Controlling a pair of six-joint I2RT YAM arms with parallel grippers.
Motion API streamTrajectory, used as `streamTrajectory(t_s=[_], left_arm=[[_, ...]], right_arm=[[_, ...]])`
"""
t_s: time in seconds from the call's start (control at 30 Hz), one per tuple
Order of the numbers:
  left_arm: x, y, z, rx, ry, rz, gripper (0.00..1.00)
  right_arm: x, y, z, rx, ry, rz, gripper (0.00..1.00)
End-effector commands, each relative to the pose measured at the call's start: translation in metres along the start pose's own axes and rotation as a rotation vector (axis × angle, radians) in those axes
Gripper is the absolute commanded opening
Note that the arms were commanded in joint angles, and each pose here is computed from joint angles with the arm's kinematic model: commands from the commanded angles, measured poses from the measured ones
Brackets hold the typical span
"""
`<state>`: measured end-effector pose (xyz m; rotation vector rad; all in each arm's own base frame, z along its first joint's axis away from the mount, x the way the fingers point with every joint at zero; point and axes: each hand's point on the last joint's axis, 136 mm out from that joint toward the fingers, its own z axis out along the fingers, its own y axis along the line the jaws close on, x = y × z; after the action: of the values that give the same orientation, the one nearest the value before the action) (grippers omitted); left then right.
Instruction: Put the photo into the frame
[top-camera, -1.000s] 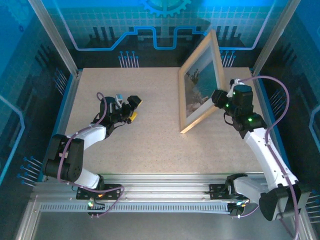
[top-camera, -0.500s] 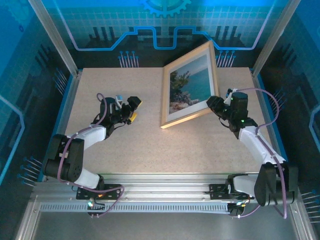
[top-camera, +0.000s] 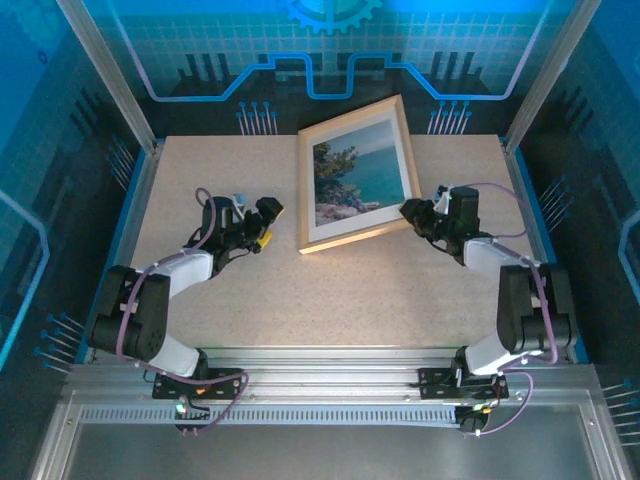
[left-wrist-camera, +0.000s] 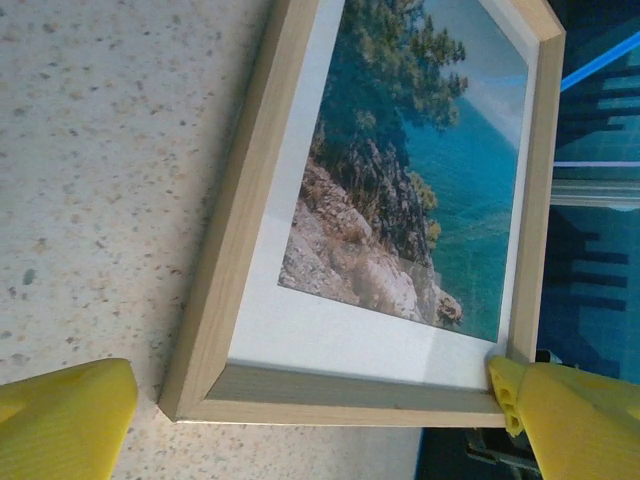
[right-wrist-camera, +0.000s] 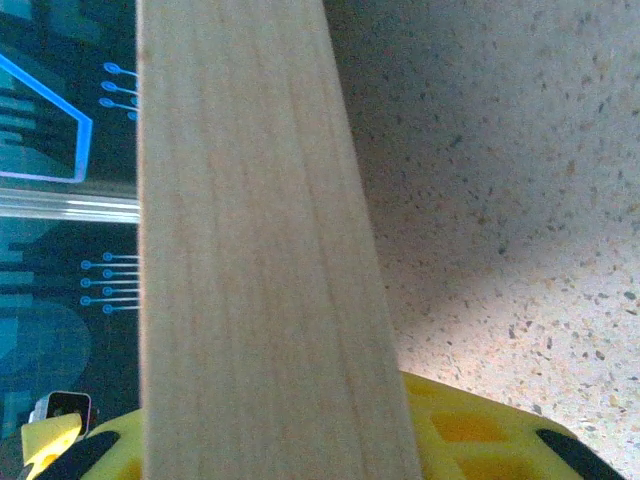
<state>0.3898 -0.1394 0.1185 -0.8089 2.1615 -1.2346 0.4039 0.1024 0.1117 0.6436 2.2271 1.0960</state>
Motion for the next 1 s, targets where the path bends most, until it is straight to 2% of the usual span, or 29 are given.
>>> streamTrajectory(t_s=[0.0, 0.1, 0.17, 0.3, 0.5, 0.6, 0.83, 0.87, 0.97], left_arm=[[-0.002, 0.010, 0.005, -0.049, 0.001, 0.027, 0.99], [-0.002, 0.016, 0.010, -0.074, 0.008, 0.036, 0.99], [-0.002, 0.019, 0.015, -0.092, 0.015, 0.044, 0.99], [0.000, 0.023, 0.025, -0.111, 0.034, 0.050, 0.99], [0.003, 0.025, 0.035, -0.119, 0.049, 0.046, 0.99], [0.004, 0.028, 0.037, -0.125, 0.051, 0.036, 0.99], [0.008, 0.030, 0.040, -0.125, 0.062, 0.023, 0.99], [0.008, 0.030, 0.040, -0.124, 0.061, 0.023, 0.99], [0.009, 0.032, 0.038, -0.127, 0.061, 0.023, 0.99]], right_arm=[[0.061, -0.087, 0.007, 0.264, 0.200, 0.049, 0.00], [0.067, -0.096, 0.009, 0.267, 0.196, 0.096, 0.02], [0.069, -0.098, 0.010, 0.276, 0.188, 0.106, 0.12], [0.072, -0.098, 0.007, 0.315, 0.185, 0.086, 0.26], [0.081, -0.103, 0.000, 0.373, 0.162, 0.098, 0.43], [0.086, -0.106, -0.004, 0.418, 0.158, 0.106, 0.48], [0.085, -0.105, -0.002, 0.461, 0.162, 0.098, 0.54], [0.082, -0.103, -0.002, 0.459, 0.155, 0.086, 0.57], [0.070, -0.096, -0.009, 0.480, 0.126, 0.037, 0.75]])
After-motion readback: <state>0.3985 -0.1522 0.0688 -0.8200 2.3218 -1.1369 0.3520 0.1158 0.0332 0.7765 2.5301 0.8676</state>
